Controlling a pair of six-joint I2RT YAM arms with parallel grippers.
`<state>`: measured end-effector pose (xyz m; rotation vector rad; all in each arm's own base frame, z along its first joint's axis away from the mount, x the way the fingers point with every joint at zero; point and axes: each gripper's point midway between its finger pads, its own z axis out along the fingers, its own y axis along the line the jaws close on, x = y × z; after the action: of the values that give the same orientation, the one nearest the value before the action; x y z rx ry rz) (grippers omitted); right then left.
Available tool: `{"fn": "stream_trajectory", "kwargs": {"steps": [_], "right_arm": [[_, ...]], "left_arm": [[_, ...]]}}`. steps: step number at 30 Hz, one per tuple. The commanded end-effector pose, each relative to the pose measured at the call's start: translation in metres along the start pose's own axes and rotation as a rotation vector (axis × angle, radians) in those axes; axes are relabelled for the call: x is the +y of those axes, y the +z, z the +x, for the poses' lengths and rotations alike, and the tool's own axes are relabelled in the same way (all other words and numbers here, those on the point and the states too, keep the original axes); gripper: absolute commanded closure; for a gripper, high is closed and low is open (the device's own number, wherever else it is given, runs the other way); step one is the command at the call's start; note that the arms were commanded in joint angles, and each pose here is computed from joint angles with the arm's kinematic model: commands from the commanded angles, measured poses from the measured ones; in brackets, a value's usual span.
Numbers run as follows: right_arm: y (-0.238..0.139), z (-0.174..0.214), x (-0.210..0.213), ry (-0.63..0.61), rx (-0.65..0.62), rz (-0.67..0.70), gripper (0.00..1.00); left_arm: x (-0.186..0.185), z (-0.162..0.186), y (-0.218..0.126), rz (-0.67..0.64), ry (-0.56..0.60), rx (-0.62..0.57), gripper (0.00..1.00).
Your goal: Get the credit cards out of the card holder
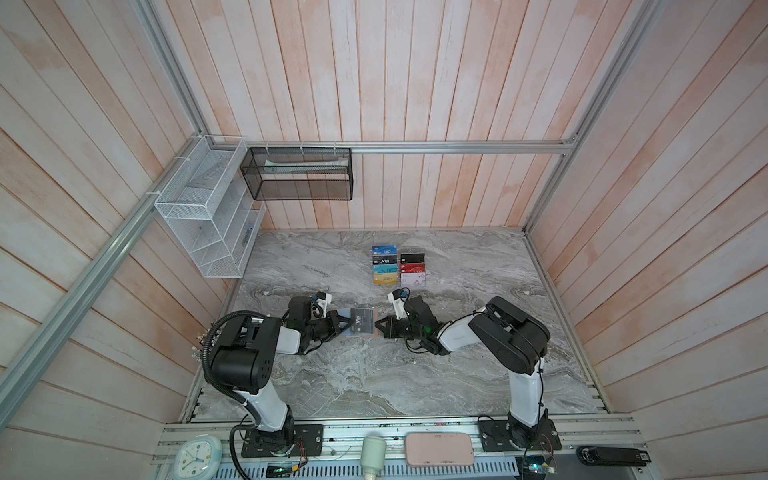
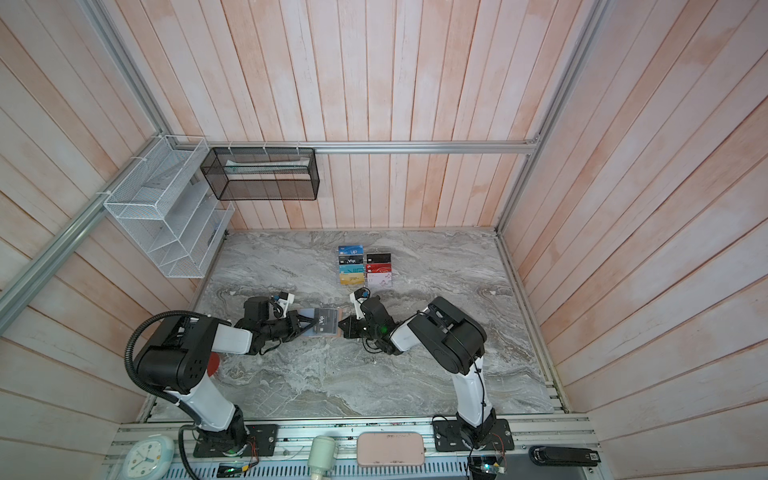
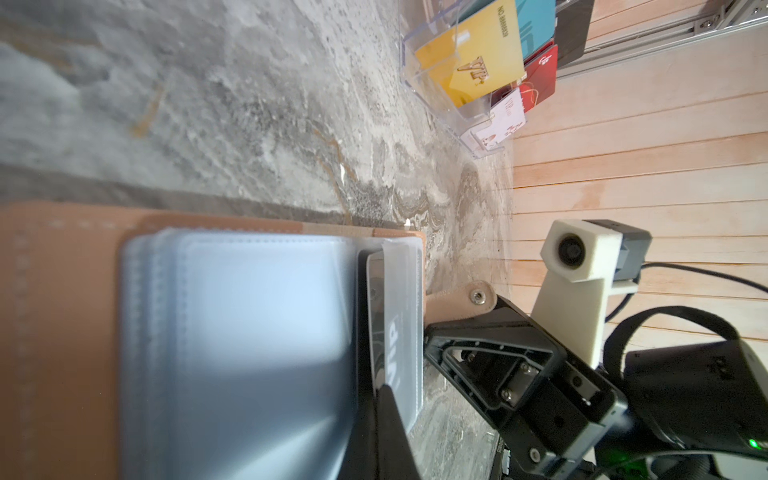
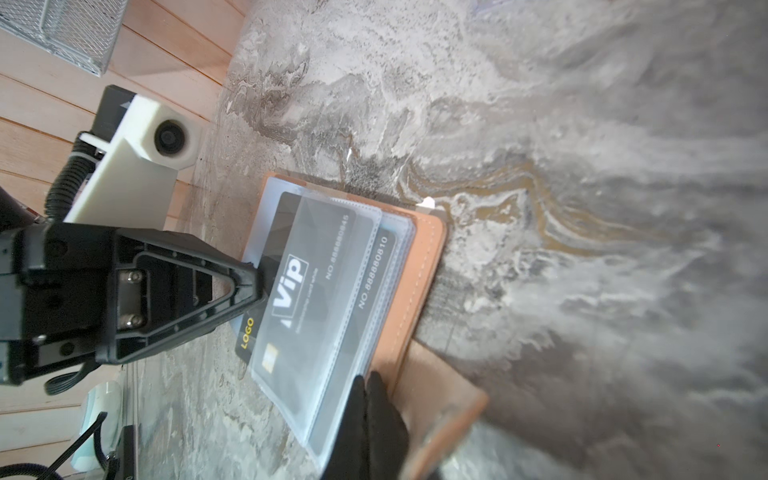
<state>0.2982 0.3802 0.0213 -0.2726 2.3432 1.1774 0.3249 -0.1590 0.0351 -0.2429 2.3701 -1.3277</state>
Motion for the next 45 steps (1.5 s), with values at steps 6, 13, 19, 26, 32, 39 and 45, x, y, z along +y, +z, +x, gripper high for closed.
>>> {"fn": "stream_trajectory", "kwargs": {"steps": [6, 13, 19, 26, 32, 39, 45], "right_arm": [[-0.007, 0.065, -0.063, 0.081, 0.192, 0.204, 1.0], [-0.008, 0.058, -0.056, 0.065, 0.182, 0.185, 1.0], [-0.012, 0.05, -0.05, 0.04, 0.169, 0.187, 1.0], [-0.013, 0.039, -0.041, 0.018, 0.151, 0.18, 0.97], [-0.018, 0.026, -0.03, -0.009, 0.133, 0.172, 0.87], [-0.027, 0.01, -0.013, -0.045, 0.104, 0.154, 0.64], [-0.04, -0.003, 0.001, -0.074, 0.071, 0.148, 0.45]], "left_arm": [[0.007, 0.001, -0.006, -0.034, 0.001, -0.012, 1.0], [0.009, -0.003, -0.012, -0.089, 0.021, -0.051, 1.0], [0.014, -0.009, -0.022, -0.162, 0.037, -0.103, 1.0], [0.003, -0.02, -0.035, -0.211, 0.093, -0.155, 1.0], [-0.01, -0.025, -0.038, -0.212, 0.142, -0.176, 1.0], [-0.03, -0.031, -0.04, -0.208, 0.197, -0.192, 1.0], [-0.049, -0.039, -0.046, -0.225, 0.249, -0.216, 1.0]]}}
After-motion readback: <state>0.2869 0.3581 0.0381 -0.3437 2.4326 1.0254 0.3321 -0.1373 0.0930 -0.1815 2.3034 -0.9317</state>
